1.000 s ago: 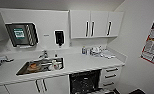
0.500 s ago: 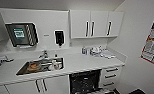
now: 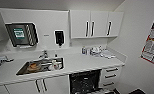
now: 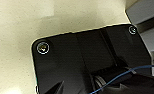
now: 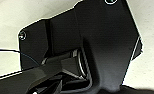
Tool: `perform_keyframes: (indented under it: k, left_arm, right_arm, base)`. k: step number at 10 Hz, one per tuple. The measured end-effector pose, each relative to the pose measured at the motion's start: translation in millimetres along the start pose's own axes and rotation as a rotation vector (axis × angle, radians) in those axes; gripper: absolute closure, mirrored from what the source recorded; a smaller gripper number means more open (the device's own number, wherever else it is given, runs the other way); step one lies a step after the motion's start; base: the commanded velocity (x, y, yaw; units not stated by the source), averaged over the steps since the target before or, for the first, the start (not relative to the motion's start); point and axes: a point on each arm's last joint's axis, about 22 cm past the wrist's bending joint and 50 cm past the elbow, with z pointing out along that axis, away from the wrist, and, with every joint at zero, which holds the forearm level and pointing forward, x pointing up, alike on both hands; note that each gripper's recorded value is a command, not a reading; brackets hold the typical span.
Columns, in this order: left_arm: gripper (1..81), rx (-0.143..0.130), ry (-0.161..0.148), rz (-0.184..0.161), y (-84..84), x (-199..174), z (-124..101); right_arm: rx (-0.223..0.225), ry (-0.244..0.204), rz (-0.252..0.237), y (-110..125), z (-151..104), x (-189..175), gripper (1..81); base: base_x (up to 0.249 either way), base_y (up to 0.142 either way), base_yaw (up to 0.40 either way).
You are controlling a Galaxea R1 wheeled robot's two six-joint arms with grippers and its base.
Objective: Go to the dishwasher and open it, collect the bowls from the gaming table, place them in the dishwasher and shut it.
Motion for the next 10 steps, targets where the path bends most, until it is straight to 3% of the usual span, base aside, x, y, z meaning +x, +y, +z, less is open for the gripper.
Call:
perform_keyframes:
  k: [5,10]
  left_arm:
    - [1.0,0.002,-0.009,0.001,-1.2,0,0]
    - [1.0,0.018,-0.011,0.003,-14.3,0,-3]
  right_arm:
    - [-0.004,0.001,0.0,3,-1,1,1.0]
    - [-0.004,-0.001,0.0,3,-1,-1,1.0]
  base:
    - [0.0,0.0,0.0]
    - [0.0,0.0,0.163]
